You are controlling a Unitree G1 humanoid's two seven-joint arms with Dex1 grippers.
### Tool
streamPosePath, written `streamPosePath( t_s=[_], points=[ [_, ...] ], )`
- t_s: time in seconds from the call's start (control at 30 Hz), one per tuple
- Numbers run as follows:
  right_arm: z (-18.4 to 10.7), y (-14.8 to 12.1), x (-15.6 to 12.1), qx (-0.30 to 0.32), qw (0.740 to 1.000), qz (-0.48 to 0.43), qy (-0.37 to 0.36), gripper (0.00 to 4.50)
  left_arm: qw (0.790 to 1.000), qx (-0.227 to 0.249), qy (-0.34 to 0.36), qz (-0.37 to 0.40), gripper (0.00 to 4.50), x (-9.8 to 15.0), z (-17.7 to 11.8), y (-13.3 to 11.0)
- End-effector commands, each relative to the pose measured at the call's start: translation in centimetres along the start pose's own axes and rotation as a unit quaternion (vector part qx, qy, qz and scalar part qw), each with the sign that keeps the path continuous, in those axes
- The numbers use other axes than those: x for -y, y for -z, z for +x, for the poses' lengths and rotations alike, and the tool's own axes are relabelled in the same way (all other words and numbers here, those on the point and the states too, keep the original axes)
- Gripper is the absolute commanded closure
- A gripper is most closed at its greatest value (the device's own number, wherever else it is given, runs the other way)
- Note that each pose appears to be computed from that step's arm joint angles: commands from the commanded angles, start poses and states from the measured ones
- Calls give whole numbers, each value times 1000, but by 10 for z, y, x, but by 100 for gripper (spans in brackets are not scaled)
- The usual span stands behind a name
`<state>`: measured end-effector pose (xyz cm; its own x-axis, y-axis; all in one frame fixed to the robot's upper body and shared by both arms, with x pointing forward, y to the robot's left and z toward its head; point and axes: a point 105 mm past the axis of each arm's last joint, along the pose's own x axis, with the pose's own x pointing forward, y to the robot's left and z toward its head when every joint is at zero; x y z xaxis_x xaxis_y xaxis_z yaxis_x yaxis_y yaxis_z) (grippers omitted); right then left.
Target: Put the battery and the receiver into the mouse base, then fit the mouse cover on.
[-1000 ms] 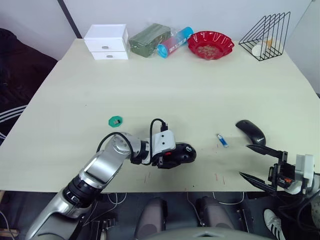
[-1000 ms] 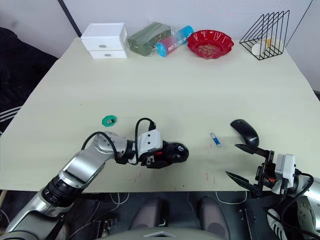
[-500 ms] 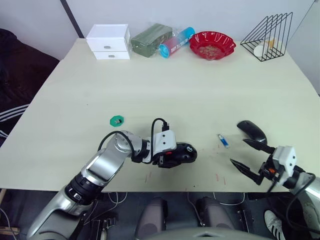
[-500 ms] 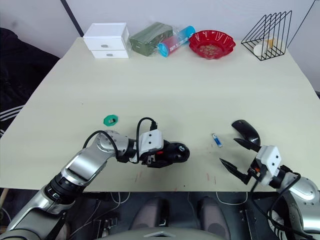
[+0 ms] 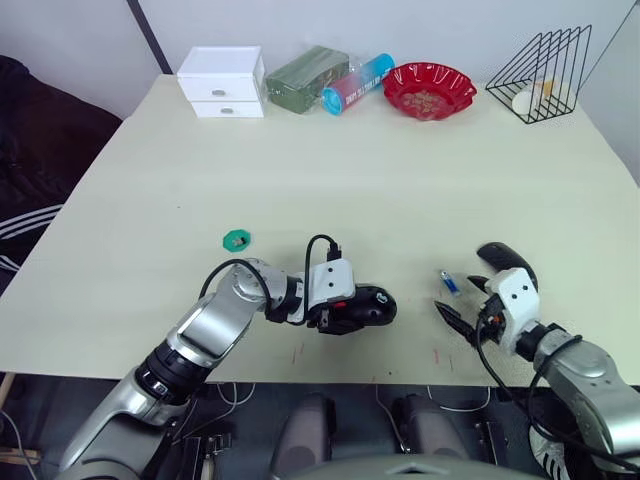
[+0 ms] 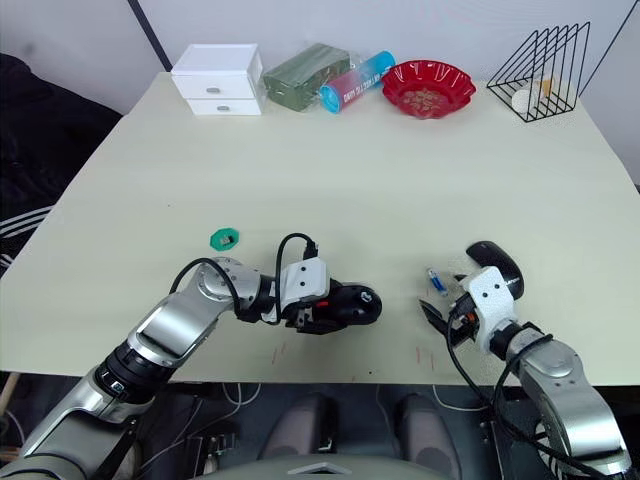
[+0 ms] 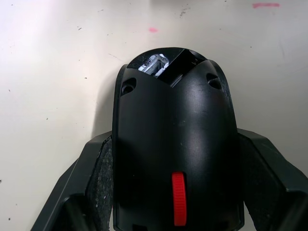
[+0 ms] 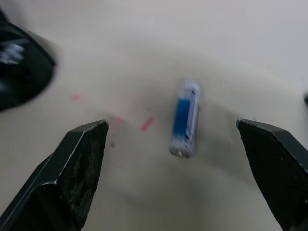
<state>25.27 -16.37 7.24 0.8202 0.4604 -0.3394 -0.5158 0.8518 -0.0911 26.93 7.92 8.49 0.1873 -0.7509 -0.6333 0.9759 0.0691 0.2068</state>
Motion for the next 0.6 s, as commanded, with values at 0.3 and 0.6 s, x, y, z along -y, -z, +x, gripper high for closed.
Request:
streamPosePath(
  t_s=[0.3, 0.6],
  points=[
    [4, -5, 6, 3, 999, -7, 38, 335, 1000, -16, -1, 0, 161, -2, -1, 8],
    [-1, -13, 3, 4, 999, -43, 14, 442, 1000, -15, -2, -2, 161, -2, -1, 9]
  ],
)
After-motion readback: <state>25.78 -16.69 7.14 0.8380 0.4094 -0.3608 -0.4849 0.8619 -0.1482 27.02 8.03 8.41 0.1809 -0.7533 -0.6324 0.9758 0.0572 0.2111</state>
